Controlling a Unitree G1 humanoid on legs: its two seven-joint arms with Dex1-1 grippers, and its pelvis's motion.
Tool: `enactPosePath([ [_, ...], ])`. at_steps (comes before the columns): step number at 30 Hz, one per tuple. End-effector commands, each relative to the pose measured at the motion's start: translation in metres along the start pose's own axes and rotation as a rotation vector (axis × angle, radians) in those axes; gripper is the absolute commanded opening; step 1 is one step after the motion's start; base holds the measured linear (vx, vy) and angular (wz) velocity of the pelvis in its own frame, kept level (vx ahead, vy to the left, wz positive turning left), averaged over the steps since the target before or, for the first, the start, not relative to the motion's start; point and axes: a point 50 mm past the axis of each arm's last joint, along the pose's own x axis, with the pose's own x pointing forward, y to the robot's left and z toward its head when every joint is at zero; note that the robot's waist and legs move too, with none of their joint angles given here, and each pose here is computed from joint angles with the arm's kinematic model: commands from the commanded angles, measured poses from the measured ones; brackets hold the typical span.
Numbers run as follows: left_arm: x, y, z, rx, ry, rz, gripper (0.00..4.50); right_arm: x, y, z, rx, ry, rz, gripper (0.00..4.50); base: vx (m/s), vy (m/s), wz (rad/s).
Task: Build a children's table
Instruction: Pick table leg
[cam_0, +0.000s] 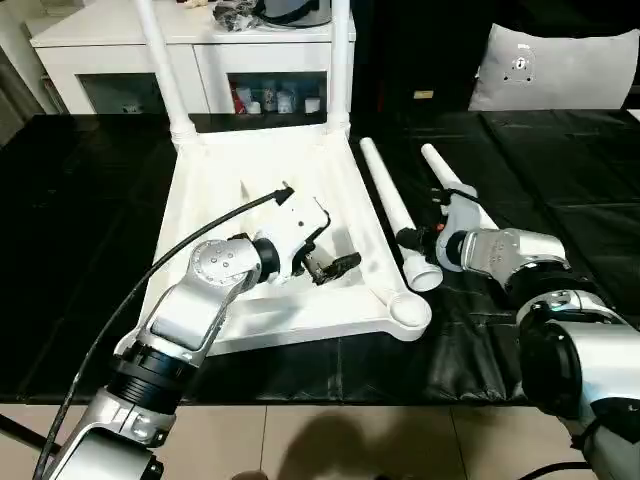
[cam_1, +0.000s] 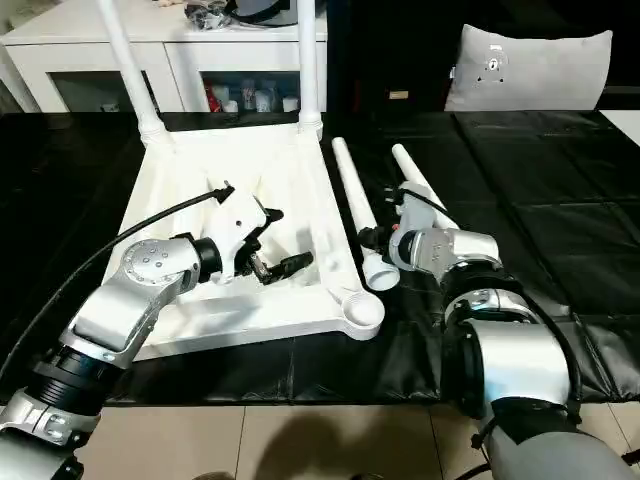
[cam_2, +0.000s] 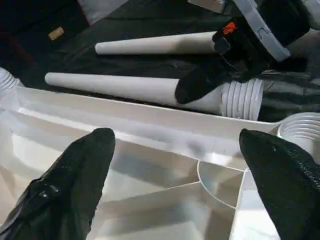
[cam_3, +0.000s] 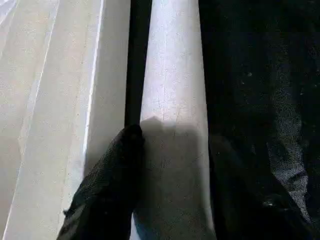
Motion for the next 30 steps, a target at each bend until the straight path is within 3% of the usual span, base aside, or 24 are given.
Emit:
enactPosePath([
  [1, -0.001, -0.001, 0.004, 0.023, -0.008, -0.012, 4.50, 0.002, -0.011, -0.020, 0.026, 0.079, -0.052, 1.82, 0.000, 0.000, 0.00],
  [12, -0.001, 0.000, 0.004, 0.022, -0.012, -0.009, 4.50, 0.003, -0.013, -0.018, 0.056, 0.025, -0.053, 1.82, 0.000, 0.000, 0.00],
  [16, -0.001, 0.002, 0.007, 0.012, -0.040, 0.013, 4.50, 0.000, -0.013, -0.003, 0.010, -0.154, -0.006, 1.82, 0.000, 0.000, 0.00],
  [19, -0.001, 0.003, 0.008, 0.010, -0.048, 0.020, 4.50, -0.001, -0.013, 0.002, -0.021, -0.207, 0.013, 1.81, 0.000, 0.000, 0.00],
  [22, -0.001, 0.003, 0.008, 0.003, -0.056, 0.028, 4.50, -0.002, -0.011, 0.002, 0.017, -0.209, 0.054, 1.81, 0.000, 0.000, 0.00],
  [23, 0.001, 0.004, 0.011, -0.025, -0.087, 0.044, 4.50, -0.006, -0.007, 0.010, 0.077, -0.282, 0.151, 1.81, 0.000, 0.000, 0.00],
  [27, 0.005, 0.011, 0.022, -0.123, -0.187, 0.115, 4.50, -0.017, 0.001, 0.019, 0.086, -0.430, 0.349, 1.81, 0.000, 0.000, 0.00],
  [30, 0.005, 0.013, 0.024, -0.145, -0.204, 0.132, 4.50, -0.019, 0.002, 0.020, 0.080, -0.453, 0.381, 1.81, 0.000, 0.000, 0.00],
])
